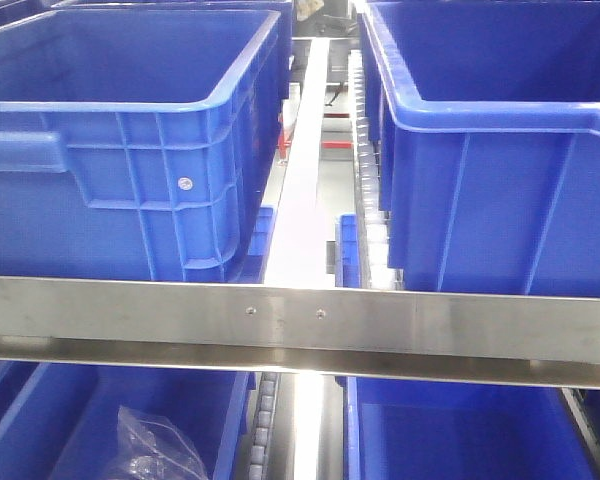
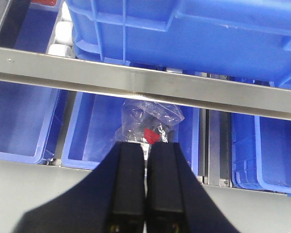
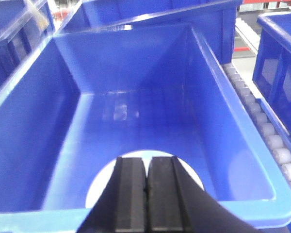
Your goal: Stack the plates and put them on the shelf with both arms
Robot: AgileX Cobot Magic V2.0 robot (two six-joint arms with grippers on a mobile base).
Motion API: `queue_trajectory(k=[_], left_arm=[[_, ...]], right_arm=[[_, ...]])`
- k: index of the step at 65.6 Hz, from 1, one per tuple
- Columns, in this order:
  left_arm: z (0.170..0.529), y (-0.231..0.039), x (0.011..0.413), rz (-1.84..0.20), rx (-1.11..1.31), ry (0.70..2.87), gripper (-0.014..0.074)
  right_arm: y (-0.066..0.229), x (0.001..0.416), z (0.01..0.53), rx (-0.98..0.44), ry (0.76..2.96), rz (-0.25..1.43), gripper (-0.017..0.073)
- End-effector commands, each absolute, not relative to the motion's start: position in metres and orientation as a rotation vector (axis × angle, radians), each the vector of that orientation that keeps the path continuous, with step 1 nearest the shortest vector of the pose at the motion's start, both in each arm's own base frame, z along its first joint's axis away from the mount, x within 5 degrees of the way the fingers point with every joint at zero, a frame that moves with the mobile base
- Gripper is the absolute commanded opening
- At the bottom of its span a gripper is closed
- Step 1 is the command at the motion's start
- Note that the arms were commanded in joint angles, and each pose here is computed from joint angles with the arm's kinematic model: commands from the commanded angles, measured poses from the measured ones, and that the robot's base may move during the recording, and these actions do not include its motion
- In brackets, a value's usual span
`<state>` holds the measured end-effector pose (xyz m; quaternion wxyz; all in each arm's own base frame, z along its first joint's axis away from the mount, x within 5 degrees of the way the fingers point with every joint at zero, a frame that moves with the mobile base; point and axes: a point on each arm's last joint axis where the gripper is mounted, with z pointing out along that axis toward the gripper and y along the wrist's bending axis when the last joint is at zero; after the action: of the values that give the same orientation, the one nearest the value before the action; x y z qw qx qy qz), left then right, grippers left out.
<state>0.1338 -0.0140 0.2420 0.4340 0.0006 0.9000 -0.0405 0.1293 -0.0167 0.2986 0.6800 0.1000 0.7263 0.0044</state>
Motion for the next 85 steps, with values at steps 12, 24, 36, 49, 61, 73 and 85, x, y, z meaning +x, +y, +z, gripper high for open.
queue_trajectory(k=[12, 24, 36, 49, 61, 73, 85], left_arm=[[0.257, -0.015, 0.14, -0.121, -0.007, 2.137, 0.0103], [0.257, -0.015, 0.14, -0.121, -0.007, 2.137, 0.0103], [0.257, -0.015, 0.14, -0.121, -0.007, 2.136, 0.0103], [0.257, -0.015, 0.14, -0.121, -0.007, 2.136, 0.0103], [0.257, -0.015, 0.14, -0.121, -0.007, 2.136, 0.0103], [0.257, -0.015, 0.14, -0.121, -0.007, 2.138, 0.0103], [0.257, -0.015, 0.14, -0.121, -0.007, 2.138, 0.0103]], right_arm=[[-0.018, 0.129, 0.317, 0.222, 1.502, -0.001, 0.0055], [-0.016, 0.125, 0.316, 0.219, 1.524, 0.012, 0.0055], [-0.012, 0.095, 0.295, 0.208, 1.516, 0.02, 0.0055], [-0.008, 0.063, 0.229, 0.205, 1.481, 0.02, 0.0055], [-0.007, 0.055, 0.206, 0.198, 1.469, 0.025, 0.0055], [-0.007, 0.055, 0.206, 0.198, 1.458, 0.023, 0.0055], [-0.007, 0.055, 0.206, 0.198, 1.452, 0.023, 0.0055]])
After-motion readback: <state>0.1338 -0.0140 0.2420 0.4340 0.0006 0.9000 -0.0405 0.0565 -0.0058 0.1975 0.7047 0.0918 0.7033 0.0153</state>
